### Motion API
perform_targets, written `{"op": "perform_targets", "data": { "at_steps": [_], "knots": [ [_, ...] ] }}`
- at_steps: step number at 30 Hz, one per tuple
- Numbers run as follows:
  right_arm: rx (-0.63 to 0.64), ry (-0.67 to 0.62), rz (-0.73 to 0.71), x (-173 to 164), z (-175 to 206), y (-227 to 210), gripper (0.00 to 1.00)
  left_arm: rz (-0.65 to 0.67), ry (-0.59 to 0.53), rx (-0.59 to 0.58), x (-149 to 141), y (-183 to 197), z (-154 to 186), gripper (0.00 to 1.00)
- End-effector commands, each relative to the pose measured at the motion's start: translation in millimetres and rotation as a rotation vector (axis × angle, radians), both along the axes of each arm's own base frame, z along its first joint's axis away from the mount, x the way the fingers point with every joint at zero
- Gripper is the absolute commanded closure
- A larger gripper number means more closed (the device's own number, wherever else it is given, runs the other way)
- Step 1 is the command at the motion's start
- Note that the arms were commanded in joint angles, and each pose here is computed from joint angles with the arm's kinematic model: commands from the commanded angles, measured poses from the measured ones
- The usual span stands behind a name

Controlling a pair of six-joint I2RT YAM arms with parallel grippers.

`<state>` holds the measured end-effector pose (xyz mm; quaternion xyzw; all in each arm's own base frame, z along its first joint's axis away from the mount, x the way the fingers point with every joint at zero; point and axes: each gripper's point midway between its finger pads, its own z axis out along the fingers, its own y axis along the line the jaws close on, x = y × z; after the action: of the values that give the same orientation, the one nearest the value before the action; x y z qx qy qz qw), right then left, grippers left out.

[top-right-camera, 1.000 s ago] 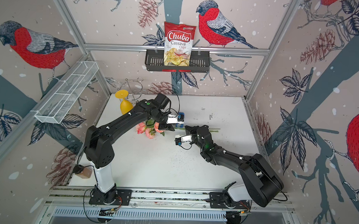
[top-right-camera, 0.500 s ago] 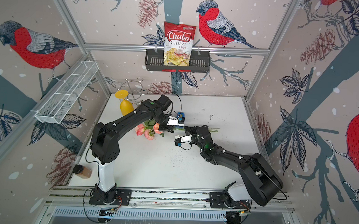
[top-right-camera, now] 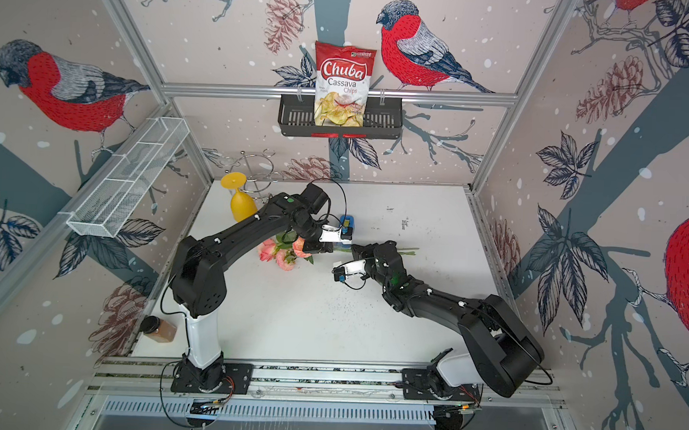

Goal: Wrap bouquets with tape
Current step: Wrap the tape around the bouquet.

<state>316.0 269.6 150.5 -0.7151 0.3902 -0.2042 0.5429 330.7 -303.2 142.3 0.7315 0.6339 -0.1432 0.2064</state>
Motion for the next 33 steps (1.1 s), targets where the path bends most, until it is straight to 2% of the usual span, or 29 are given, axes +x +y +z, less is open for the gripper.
{"op": "perform_targets", "data": {
  "at_steps": [1, 2, 6, 7, 11, 14, 16, 18, 20, 21, 26, 31, 33],
  "knots": [
    [0.097, -0.032, 0.043, -6, 21, 14, 1.00, 0.006, -0.015, -0.032, 1, -5, 6, 1.00],
    [0.105, -0.036, 0.042, -7, 22, 14, 1.00, -0.004, -0.001, -0.031, -3, -4, 5, 1.00],
    [0.112, -0.044, 0.041, -9, 23, 15, 1.00, -0.005, -0.011, -0.017, -2, -3, 4, 0.77],
    [0.111, -0.042, 0.039, -9, 22, 15, 1.00, -0.003, -0.013, -0.018, -1, -3, 3, 0.76],
    [0.101, -0.036, 0.035, -10, 22, 13, 1.00, -0.002, -0.024, -0.014, 1, -3, 6, 0.83],
    [0.108, -0.037, 0.030, -10, 24, 12, 1.00, -0.004, -0.026, -0.012, 1, -3, 7, 1.00],
    [0.105, -0.029, 0.029, -11, 22, 12, 0.98, -0.008, -0.029, -0.022, 0, -4, 9, 1.00],
    [0.104, -0.031, 0.000, -10, 23, 10, 0.67, 0.008, -0.046, -0.020, 3, -4, 12, 1.00],
    [0.114, -0.028, -0.053, -11, 27, 7, 0.45, 0.043, -0.091, -0.011, 9, -2, 16, 1.00],
    [0.129, -0.015, -0.073, -15, 30, 5, 0.39, 0.055, -0.116, -0.008, 12, 0, 17, 1.00],
    [0.310, 0.063, -0.145, -45, 61, -7, 0.24, 0.096, -0.222, -0.003, 18, 10, 17, 1.00],
    [0.496, 0.198, -0.156, -82, 83, -28, 0.20, 0.100, -0.301, -0.004, 23, 14, 11, 1.00],
    [0.627, 0.250, -0.181, -90, 100, -41, 0.20, 0.094, -0.310, 0.005, 21, 14, 8, 1.00]
  ]
}}
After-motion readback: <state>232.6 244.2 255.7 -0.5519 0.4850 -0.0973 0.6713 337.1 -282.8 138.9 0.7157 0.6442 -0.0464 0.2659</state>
